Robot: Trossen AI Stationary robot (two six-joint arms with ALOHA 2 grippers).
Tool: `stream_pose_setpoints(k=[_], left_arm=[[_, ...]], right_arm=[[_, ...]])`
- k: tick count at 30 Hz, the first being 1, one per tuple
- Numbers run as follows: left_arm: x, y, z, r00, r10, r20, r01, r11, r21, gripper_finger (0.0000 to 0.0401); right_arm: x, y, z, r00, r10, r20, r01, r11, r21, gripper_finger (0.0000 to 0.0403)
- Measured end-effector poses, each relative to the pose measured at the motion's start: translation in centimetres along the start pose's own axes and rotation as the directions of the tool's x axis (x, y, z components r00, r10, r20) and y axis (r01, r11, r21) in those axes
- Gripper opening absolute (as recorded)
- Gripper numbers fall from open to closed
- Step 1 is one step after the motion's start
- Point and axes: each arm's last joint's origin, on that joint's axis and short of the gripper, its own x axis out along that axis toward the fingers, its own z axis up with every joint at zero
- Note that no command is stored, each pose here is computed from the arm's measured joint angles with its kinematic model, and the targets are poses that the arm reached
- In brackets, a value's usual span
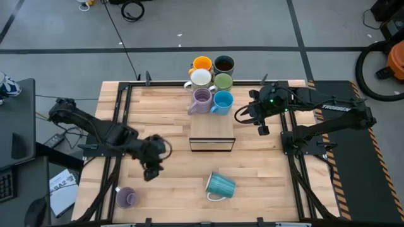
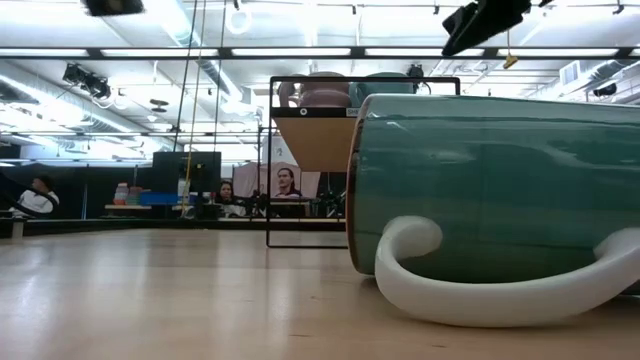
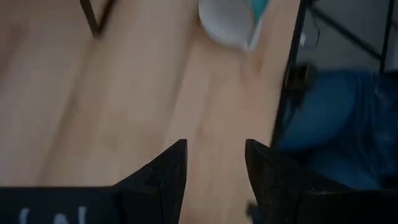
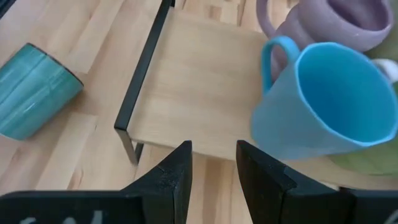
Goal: Place coffee mugs
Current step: Put the purple mug on the shelf
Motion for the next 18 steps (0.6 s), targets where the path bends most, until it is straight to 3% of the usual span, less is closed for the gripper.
stream_pose_setpoints(k=[7,13,18], left_arm=[[-0.3,-1.7,-3.8,0.983,0.001,-0.181,-0.025,0.991,-0.132,0.0169],[-0.5,-2.9,-6.3,0.967,0.012,-0.254,-0.040,0.994,-0.103,0.0169],[0.1,-3.6,-8.2,0.946,0.077,-0.315,-0.086,0.996,-0.015,0.0169]], right_arm=[[0.4,0.0,-0.2,1.000,0.003,-0.007,-0.003,1.000,0.001,0.0130],[0.4,0.0,-0.2,1.000,0.001,0.000,-0.001,1.000,0.000,0.0131],[0.4,0.0,-0.2,1.000,0.002,0.000,-0.002,1.000,0.000,0.0130]])
